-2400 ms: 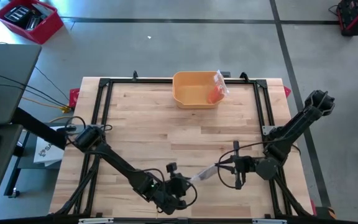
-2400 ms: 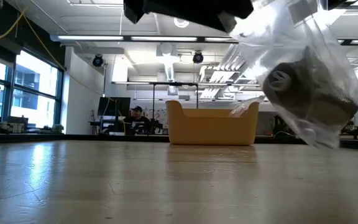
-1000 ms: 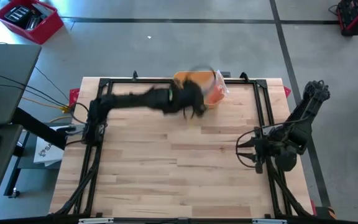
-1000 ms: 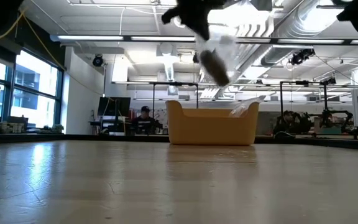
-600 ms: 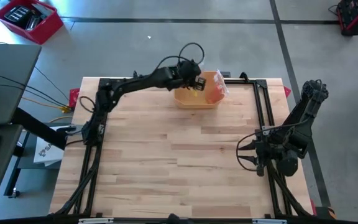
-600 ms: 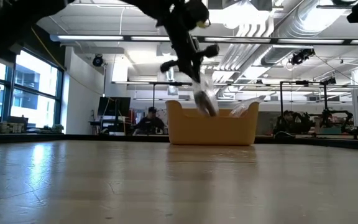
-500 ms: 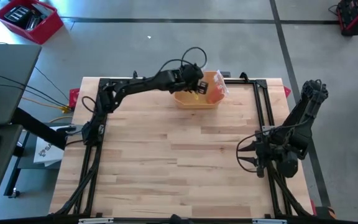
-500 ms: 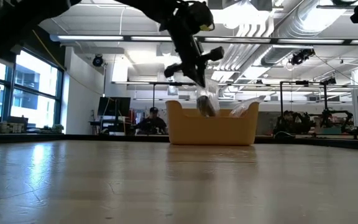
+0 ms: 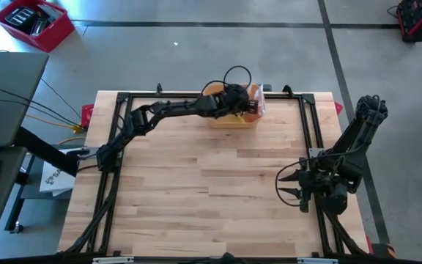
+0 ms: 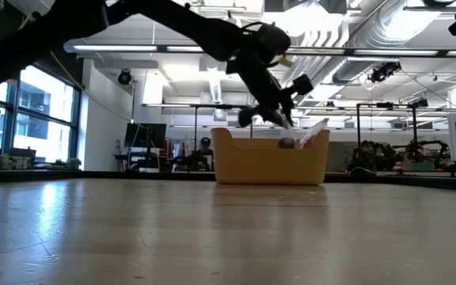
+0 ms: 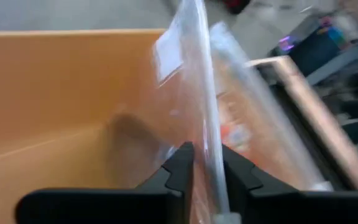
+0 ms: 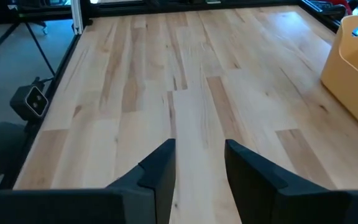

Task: Roll bandage
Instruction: Put the transparent zip bag into the orange bin, then return to Home Position

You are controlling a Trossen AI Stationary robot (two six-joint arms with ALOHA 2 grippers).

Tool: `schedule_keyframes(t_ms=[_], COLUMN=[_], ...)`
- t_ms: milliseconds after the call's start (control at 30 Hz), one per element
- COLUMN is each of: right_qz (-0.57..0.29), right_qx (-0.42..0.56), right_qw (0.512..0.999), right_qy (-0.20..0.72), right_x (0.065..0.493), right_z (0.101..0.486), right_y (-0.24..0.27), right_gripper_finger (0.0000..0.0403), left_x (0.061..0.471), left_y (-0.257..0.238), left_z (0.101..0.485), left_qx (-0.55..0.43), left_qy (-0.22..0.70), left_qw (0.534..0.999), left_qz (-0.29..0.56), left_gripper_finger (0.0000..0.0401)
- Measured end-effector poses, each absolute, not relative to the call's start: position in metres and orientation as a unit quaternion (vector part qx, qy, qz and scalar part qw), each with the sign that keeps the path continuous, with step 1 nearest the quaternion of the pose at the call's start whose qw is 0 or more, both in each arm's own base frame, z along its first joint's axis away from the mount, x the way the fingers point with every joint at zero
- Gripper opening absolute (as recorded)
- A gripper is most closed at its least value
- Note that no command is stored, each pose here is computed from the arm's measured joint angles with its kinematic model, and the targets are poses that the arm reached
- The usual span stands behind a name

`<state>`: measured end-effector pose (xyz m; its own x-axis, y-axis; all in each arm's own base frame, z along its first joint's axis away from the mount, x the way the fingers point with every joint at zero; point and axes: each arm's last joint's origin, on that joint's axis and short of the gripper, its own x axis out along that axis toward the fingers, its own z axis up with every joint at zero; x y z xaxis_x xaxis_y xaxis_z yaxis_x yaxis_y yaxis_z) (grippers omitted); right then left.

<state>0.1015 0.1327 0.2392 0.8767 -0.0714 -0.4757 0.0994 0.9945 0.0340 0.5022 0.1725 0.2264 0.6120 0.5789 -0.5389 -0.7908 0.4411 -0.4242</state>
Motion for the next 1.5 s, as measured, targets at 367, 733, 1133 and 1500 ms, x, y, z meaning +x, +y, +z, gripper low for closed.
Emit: schedule_keyframes(t_ms=[367, 733, 1133, 1500], right_qz=[-0.042, -0.045, -0.026, 0.124], right_qx=[0.029, 0.026, 0.113, 0.266], right_qw=[0.969, 0.970, 0.968, 0.946], right_qy=[0.242, 0.239, 0.223, 0.137], right_x=[0.102, 0.101, 0.046, 0.044], right_z=[0.240, 0.240, 0.257, 0.218], right_y=[0.133, 0.133, 0.058, 0.056], right_gripper_finger=[0.0129, 0.0129, 0.0046, 0.0001], left_x=[0.514, 0.501, 0.410, 0.308], left_y=[0.185, 0.179, 0.061, -0.016], left_z=[0.205, 0.286, 0.378, 0.307], left_qx=[-0.389, -0.334, -0.078, -0.150], left_qy=[0.148, 0.066, 0.303, 0.220], left_qw=[0.848, 0.908, 0.899, 0.940], left_qz=[0.328, 0.242, 0.307, 0.211], left_gripper_finger=[0.0195, 0.0248, 0.0202, 0.0144])
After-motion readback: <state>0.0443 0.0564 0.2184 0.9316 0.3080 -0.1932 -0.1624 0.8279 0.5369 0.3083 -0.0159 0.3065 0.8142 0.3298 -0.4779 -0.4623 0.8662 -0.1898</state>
